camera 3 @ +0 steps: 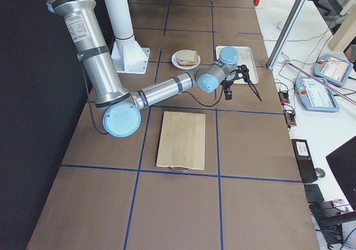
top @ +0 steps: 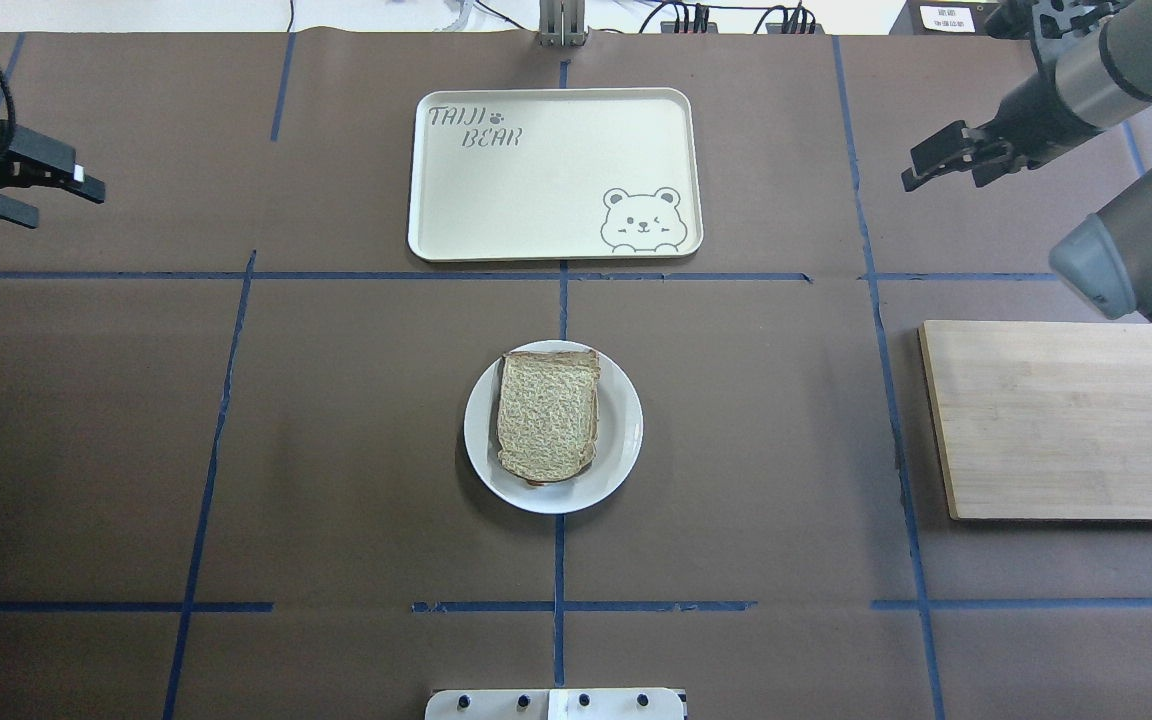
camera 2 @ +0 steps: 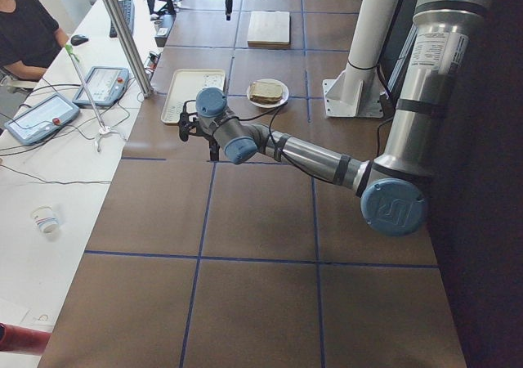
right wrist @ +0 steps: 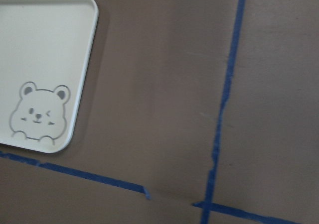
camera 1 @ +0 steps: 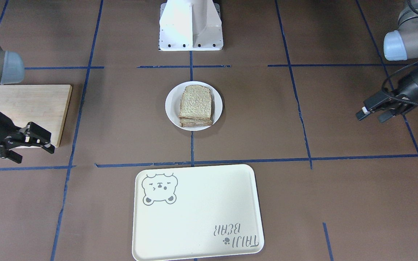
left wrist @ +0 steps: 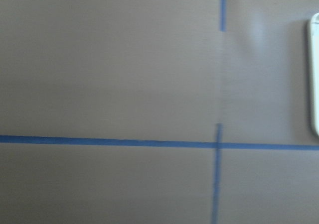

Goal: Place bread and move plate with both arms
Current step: 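Raise the right gripper away from the plate while the left arm reaches in, then move the left gripper to the plate rim nearest it and grip the rim, then slide the plate with the left gripper onto the bear tray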

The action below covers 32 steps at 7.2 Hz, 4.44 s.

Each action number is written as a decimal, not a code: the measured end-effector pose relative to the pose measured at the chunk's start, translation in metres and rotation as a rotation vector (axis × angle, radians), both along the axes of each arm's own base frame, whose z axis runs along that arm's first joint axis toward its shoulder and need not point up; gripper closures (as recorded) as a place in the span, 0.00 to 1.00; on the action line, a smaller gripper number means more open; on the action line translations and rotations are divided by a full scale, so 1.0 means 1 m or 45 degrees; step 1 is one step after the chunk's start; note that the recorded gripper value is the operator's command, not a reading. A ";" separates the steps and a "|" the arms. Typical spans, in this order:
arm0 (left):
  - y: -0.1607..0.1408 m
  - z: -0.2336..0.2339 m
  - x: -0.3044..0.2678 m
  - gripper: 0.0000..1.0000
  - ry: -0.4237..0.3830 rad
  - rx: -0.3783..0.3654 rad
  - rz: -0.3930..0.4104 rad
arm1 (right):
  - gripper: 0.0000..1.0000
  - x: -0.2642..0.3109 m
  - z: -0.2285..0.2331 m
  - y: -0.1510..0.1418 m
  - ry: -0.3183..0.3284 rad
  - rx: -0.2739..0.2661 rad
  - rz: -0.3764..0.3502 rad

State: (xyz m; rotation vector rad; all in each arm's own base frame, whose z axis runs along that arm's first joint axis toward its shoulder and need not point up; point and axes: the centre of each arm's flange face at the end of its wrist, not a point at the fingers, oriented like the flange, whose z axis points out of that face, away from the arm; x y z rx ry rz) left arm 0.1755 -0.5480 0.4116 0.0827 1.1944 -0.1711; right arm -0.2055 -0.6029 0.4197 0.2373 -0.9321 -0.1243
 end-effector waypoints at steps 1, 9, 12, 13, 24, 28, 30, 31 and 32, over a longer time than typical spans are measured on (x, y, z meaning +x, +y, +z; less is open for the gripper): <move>0.004 -0.022 0.034 0.00 0.049 -0.017 -0.027 | 0.00 0.033 0.026 -0.003 0.079 0.014 -0.040; 0.126 -0.076 0.278 0.37 0.333 -0.262 -0.142 | 0.00 0.204 0.150 0.055 0.232 -0.137 -0.218; 0.133 -0.083 0.329 0.43 0.316 -0.281 -0.085 | 0.00 0.209 0.157 0.068 0.197 -0.164 -0.203; 0.136 -0.083 0.336 0.44 0.311 -0.284 -0.075 | 0.00 0.209 0.160 0.069 0.178 -0.176 -0.203; 0.178 -0.092 0.377 0.91 0.320 -0.276 -0.001 | 0.00 0.213 0.164 0.071 0.164 -0.191 -0.193; 0.176 -0.103 0.374 1.00 0.352 -0.290 -0.007 | 0.00 0.224 0.161 0.069 0.160 -0.181 -0.169; 0.171 -0.121 0.364 1.00 0.460 -0.337 -0.029 | 0.00 0.234 0.155 0.065 0.160 -0.120 -0.142; 0.169 -0.129 0.359 1.00 0.518 -0.349 -0.036 | 0.00 0.238 0.153 0.065 0.161 -0.076 -0.130; 0.167 -0.135 0.356 1.00 0.569 -0.355 -0.054 | 0.00 0.239 0.156 0.068 0.161 -0.064 -0.125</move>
